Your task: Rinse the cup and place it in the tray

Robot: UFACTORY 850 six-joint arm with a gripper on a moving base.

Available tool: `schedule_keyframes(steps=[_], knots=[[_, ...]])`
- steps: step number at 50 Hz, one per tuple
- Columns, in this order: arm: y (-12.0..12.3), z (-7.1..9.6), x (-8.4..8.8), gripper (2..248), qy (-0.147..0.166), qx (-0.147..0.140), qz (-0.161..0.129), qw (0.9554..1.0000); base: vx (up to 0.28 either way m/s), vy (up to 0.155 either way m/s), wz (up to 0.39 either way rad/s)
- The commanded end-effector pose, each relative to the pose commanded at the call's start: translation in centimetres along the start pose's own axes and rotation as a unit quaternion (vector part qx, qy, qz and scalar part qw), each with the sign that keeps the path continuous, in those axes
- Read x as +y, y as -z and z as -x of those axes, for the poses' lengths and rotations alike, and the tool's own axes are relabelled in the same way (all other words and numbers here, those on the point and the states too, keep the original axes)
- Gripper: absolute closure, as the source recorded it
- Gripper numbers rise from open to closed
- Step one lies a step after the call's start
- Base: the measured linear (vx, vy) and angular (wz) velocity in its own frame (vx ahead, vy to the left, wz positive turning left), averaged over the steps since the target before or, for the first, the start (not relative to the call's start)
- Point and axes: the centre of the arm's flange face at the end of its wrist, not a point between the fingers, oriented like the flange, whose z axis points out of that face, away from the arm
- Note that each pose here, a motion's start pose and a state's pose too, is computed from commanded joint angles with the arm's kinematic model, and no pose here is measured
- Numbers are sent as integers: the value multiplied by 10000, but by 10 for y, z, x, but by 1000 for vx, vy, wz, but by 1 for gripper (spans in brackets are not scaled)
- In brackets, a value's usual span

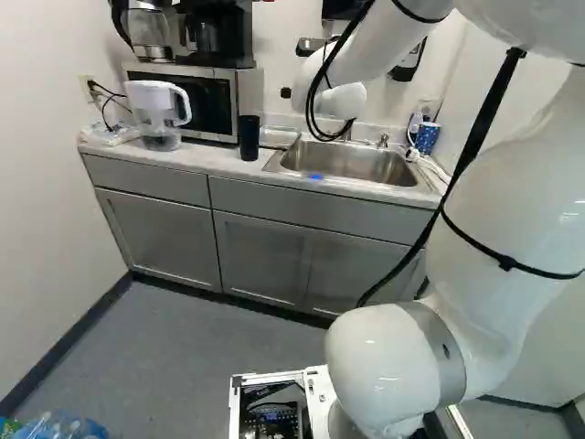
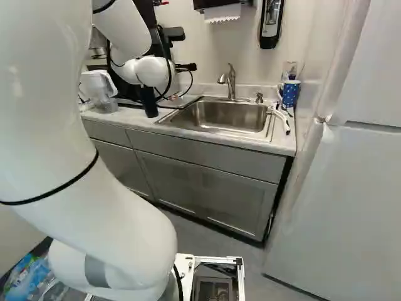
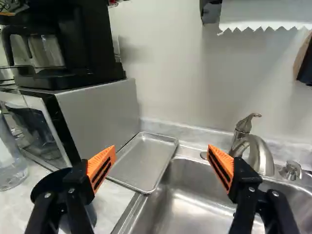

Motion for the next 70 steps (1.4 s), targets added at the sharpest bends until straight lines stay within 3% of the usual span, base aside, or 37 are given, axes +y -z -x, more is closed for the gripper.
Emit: schedule_keyframes(steps=[51,70], knots=[[0,0,0,3,0,0,0,10000,105,-28,11],[-9,-1,1,3,-1,0,12,10000,15,-3,0]])
